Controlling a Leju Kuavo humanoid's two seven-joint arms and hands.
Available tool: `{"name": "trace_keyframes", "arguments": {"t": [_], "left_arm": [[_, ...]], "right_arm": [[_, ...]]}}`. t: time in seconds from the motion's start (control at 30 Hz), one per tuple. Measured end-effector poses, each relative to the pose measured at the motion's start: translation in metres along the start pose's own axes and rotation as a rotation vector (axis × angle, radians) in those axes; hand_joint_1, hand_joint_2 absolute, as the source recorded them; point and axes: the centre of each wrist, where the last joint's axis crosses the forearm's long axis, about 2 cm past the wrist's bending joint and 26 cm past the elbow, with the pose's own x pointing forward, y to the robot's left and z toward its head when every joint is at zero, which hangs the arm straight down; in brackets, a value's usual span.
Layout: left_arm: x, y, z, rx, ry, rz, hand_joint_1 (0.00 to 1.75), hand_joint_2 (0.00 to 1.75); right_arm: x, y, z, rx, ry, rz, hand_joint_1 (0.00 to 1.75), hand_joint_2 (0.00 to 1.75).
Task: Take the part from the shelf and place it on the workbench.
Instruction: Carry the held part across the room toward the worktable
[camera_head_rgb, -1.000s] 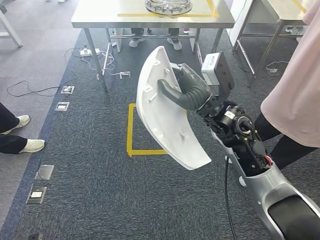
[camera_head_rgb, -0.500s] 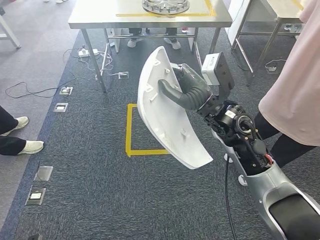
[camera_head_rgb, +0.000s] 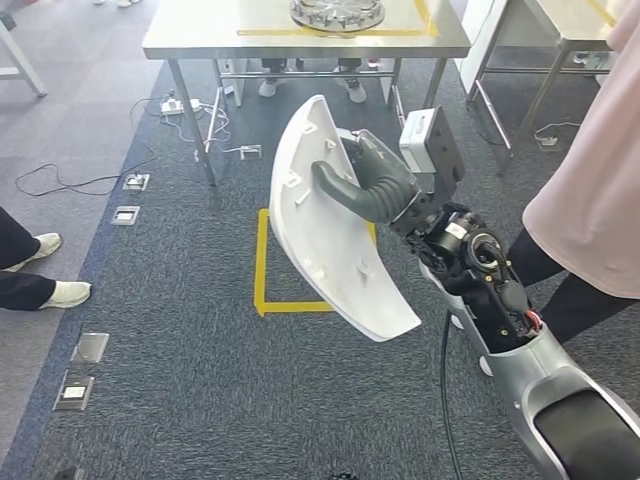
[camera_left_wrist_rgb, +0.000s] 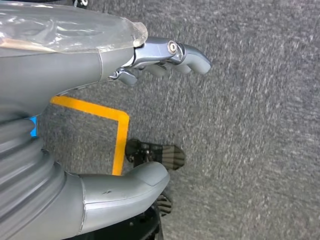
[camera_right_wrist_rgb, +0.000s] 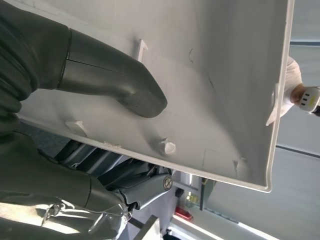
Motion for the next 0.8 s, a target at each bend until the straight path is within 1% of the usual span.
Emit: {"name": "trace_keyframes", "arguments": {"t": [0.8], "left_arm": [[0.0012, 0.0028, -0.0002, 0.007, -0.001, -0.002, 0.00, 1.75]], "right_arm": [[-0.0013, 0.0003, 0.0014, -0.002, 0.002, -0.002, 1.75, 1.75]]}}
